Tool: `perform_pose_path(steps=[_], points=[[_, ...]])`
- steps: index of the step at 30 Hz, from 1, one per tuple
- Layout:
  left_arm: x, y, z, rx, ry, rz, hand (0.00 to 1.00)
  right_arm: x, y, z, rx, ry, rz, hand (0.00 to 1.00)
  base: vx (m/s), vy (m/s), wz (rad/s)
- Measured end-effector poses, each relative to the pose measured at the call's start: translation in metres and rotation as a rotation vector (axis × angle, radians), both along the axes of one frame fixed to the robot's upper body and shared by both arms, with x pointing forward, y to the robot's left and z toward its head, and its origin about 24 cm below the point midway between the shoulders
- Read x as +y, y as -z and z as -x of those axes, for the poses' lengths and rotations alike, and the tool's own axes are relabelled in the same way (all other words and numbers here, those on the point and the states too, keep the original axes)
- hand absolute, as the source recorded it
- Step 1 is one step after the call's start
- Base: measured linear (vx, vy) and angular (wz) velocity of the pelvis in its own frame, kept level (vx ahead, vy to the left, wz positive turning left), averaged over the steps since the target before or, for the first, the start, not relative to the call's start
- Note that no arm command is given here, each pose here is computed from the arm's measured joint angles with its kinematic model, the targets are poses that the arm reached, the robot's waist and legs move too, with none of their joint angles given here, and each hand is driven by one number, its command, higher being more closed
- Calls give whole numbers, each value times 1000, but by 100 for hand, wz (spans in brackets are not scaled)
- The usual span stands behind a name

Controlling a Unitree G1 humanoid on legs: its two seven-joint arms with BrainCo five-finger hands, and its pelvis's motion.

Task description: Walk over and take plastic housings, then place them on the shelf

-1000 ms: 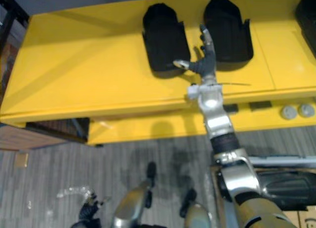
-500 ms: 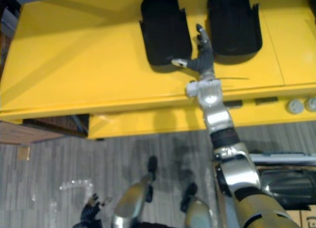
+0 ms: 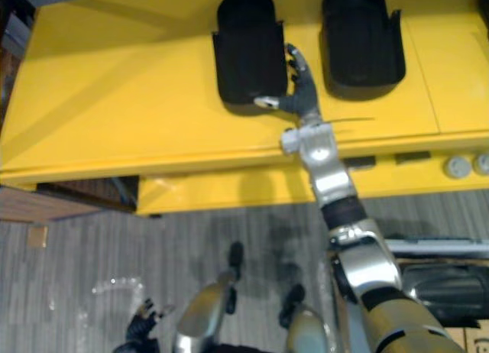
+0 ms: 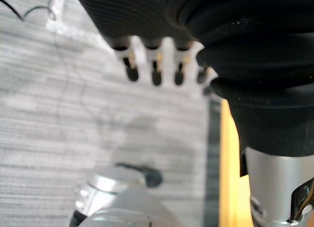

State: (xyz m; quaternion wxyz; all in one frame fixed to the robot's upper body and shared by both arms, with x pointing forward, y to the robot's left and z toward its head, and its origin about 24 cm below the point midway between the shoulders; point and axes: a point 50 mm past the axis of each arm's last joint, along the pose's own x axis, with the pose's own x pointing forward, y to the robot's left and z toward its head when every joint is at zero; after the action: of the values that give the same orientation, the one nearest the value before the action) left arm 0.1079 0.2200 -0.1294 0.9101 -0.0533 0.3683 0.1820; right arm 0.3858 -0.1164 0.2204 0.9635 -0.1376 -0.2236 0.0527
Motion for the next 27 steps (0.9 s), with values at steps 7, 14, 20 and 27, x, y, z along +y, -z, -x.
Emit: perform_pose_path(steps=[7, 14, 20, 27], points=[[0, 0, 0, 1, 0, 0, 0, 21, 5, 6, 16, -63, 23, 0, 3, -4, 0], [0, 0, 0, 3, -6, -5, 0, 24, 7, 6, 19, -69, 26, 0, 0, 0, 0], [0, 0, 0, 3, -6, -6, 0, 24, 7, 6, 9, -43, 30, 0, 0, 0, 0], [0, 0, 0, 0, -5, -8, 0, 14, -1, 8, -114, 142, 43, 0, 0, 0, 0]])
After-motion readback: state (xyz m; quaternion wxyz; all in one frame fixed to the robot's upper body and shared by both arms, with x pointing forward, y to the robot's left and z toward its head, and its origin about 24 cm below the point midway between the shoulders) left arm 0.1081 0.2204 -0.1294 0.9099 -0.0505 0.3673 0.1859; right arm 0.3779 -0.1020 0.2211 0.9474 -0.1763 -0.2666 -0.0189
